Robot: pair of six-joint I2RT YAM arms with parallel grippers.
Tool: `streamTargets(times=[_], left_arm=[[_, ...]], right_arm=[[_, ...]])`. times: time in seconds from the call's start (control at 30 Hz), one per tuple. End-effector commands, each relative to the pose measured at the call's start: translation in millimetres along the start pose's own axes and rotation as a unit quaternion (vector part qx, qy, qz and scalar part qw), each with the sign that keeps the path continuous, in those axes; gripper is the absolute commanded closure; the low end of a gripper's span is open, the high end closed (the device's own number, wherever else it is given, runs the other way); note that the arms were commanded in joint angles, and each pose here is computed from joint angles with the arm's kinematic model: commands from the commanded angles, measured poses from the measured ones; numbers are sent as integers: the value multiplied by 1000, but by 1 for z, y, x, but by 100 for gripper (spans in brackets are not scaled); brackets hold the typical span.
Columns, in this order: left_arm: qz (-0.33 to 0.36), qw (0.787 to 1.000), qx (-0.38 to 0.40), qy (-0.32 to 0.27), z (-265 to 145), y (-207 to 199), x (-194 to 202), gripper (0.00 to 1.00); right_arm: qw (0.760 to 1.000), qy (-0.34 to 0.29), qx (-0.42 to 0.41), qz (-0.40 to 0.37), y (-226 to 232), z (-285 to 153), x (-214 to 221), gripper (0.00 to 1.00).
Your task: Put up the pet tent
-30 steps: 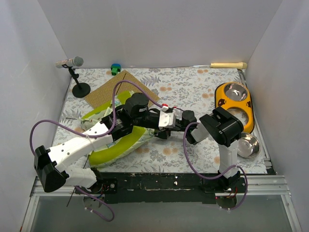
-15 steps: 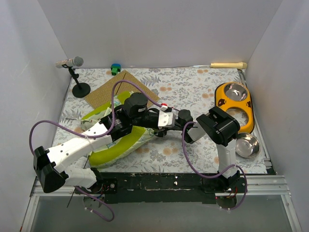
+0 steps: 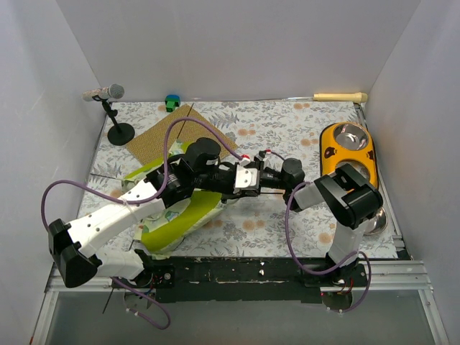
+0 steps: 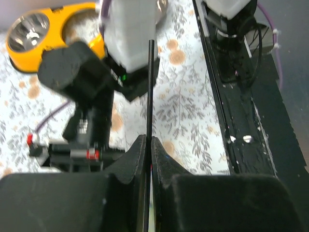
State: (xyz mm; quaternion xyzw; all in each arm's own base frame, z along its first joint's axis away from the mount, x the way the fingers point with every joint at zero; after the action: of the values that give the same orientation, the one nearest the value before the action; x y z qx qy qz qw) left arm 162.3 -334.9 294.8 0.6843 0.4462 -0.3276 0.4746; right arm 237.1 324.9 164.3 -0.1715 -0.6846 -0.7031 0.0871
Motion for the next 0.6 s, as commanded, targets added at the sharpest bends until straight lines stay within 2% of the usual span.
streamTargets(times=[0.0, 0.3, 0.57], left_arm=[[-32, 998, -6, 60, -21, -13, 24, 100], [-97, 990, 9, 105, -27, -27, 63, 100], [-151, 979, 19, 139, -23, -31, 88, 100]], right_arm=[[980, 59, -85, -169, 36, -29, 42, 99], [984, 36, -29, -170, 16, -69, 34, 99], [980, 20, 37, -194, 6, -81, 20, 99]])
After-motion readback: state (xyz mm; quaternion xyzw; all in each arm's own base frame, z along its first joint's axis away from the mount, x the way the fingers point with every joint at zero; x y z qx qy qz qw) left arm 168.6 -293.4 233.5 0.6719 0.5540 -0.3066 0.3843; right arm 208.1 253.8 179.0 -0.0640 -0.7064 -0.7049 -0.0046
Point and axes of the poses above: each gripper's point midway between its finger pads, its own z axis out along the fingers, its own y axis along the line the jaws close on, x = y × z, the point moved 2 cm from there along -z, back along the fingers, and after that the axes turned 8 degrees about z, right-handed, at the moved point
